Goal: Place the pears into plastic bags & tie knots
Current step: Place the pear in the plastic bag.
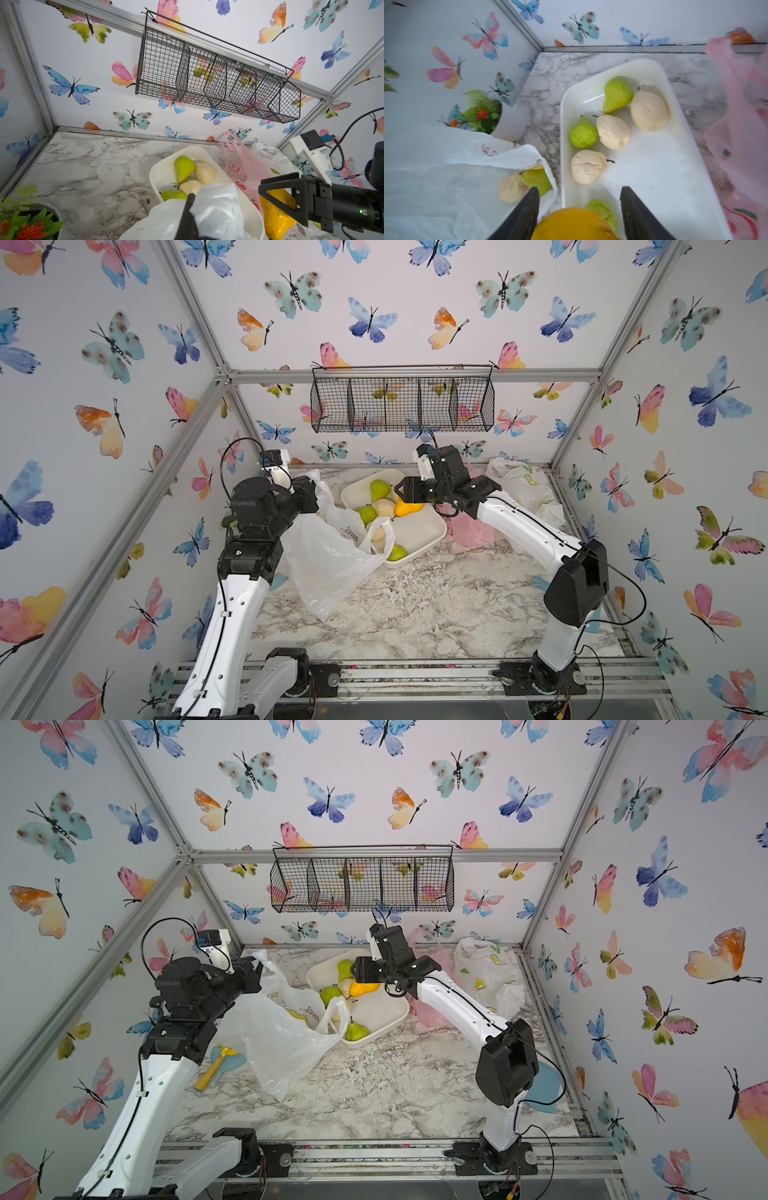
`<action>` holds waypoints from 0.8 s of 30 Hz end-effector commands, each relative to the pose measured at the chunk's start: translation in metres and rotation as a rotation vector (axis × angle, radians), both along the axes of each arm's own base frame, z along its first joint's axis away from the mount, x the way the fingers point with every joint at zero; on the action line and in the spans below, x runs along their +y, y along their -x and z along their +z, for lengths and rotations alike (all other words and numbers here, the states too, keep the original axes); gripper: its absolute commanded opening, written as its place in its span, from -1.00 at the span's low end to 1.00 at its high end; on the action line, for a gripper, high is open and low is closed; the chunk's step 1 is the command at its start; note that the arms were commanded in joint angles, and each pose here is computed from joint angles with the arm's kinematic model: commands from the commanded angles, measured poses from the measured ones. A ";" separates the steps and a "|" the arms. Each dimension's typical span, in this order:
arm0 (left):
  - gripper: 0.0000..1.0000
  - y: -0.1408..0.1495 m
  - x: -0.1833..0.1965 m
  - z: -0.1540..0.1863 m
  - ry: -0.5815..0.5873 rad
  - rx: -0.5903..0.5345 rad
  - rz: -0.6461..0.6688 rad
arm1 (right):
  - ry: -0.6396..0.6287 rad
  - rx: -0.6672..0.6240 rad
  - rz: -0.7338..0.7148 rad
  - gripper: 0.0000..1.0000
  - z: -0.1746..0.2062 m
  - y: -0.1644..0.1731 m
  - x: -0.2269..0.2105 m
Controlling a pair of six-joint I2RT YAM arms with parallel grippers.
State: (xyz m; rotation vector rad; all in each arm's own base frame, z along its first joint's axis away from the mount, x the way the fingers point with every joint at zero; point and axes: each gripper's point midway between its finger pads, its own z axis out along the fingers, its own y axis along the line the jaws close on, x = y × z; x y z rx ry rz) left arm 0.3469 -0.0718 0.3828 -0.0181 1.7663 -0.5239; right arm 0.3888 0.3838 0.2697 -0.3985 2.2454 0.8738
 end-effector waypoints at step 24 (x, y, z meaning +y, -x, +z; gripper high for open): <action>-1.00 -0.007 -0.018 -0.007 0.039 0.025 -0.076 | 0.047 -0.086 -0.063 -0.11 0.032 0.010 0.060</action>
